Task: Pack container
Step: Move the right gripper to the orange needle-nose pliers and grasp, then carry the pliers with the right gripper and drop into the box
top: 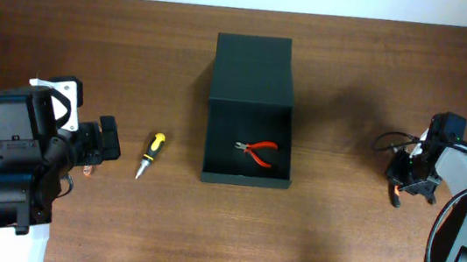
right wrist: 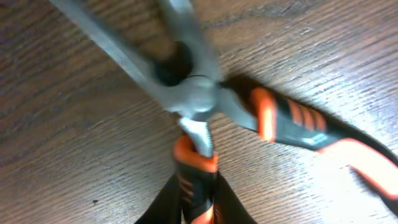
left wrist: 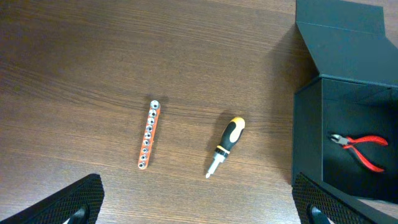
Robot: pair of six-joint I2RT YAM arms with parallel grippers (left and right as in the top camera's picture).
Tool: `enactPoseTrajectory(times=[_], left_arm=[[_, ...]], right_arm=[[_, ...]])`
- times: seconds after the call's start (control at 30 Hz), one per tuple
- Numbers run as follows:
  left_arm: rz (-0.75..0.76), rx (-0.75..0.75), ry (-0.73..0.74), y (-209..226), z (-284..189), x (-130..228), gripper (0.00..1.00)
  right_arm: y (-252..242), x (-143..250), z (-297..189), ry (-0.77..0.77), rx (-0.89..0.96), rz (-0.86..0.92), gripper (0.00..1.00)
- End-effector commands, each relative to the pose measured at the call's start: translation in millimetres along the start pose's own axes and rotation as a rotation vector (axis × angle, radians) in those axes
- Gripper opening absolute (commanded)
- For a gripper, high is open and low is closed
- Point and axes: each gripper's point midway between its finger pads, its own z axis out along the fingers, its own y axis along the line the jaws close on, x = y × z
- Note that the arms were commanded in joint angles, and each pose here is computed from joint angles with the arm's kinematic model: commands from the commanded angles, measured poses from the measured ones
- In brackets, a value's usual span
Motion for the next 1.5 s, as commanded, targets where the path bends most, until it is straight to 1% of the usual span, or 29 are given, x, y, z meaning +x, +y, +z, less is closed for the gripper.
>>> enactPoseTrajectory(times=[0.0,0.1,0.23,0.33,0.47,0.57,0.67,0.73,0.8,0.87,0.97,1.03,1.13,1.27,1.4,1.47], left_arm=[[0.013,-0.001,-0.018,0.6,-3.8,-5.7,0.99],[0.013,-0.001,-0.018,0.6,-3.8,-5.7,0.99],[0.013,-0.001,-0.018,0.6,-3.8,-5.7,0.99],[0.013,-0.002,-0.018,0.7,-3.8,-5.7,0.99],[0.014,-0.002,-0.018,0.7,-3.8,-5.7,0.99],[0.014,-0.002,-0.018,0.7,-3.8,-5.7,0.99],[0.014,-0.002,-0.018,0.8,-3.8,-5.7,0.99],[0.014,-0.002,-0.018,0.8,-3.8,-5.7,0.99],[0.014,-0.007,-0.018,1.5,-3.8,-5.6,0.99],[0.014,-0.007,-0.018,1.5,-3.8,-5.7,0.99],[0.014,-0.007,-0.018,1.5,-3.8,-5.7,0.99],[0.014,-0.007,-0.018,1.5,-3.8,-5.7,0.99],[0.023,-0.006,-0.018,1.5,-3.8,-5.7,0.99],[0.060,-0.007,-0.018,1.5,-3.8,-5.6,0.99],[0.059,-0.006,-0.018,1.4,-3.8,-5.7,0.99],[0.059,-0.006,-0.018,1.4,-3.8,-5.6,0.99]], right_arm=[[4.9,14.7,16.9,0.067,-0.021,0.002,0.11],[4.9,14.7,16.9,0.067,-0.021,0.002,0.04],[6.6,13.8,16.7,0.064,-0.031,0.002,0.04],[14.1,13.4,14.4,0.067,-0.073,0.002,0.04],[34.2,5.9,-6.3,0.054,-0.134,-0.026,0.04],[54.9,-8.6,-38.8,-0.006,-0.134,-0.094,0.04],[85.8,-24.5,-86.3,-0.098,-0.159,-0.206,0.04],[112.9,-30.7,-127.5,-0.167,-0.181,-0.328,0.04],[141.1,-28.7,-168.7,-0.224,-0.201,-0.477,0.04],[169.6,-16.6,-204.7,-0.262,-0.218,-0.666,0.04],[207.3,20.2,-238.8,-0.275,-0.232,-0.987,0.04],[229.2,47.6,-246.9,-0.269,-0.246,-1.151,0.04],[255.9,88.3,-243.9,-0.238,-0.266,-1.351,0.04],[278.0,129.2,-230.3,-0.178,-0.280,-1.525,0.04],[291.4,154.9,-202.7,-0.087,-0.279,-1.592,0.04],[296.0,163.2,-185.1,-0.047,-0.274,-1.597,0.04]])
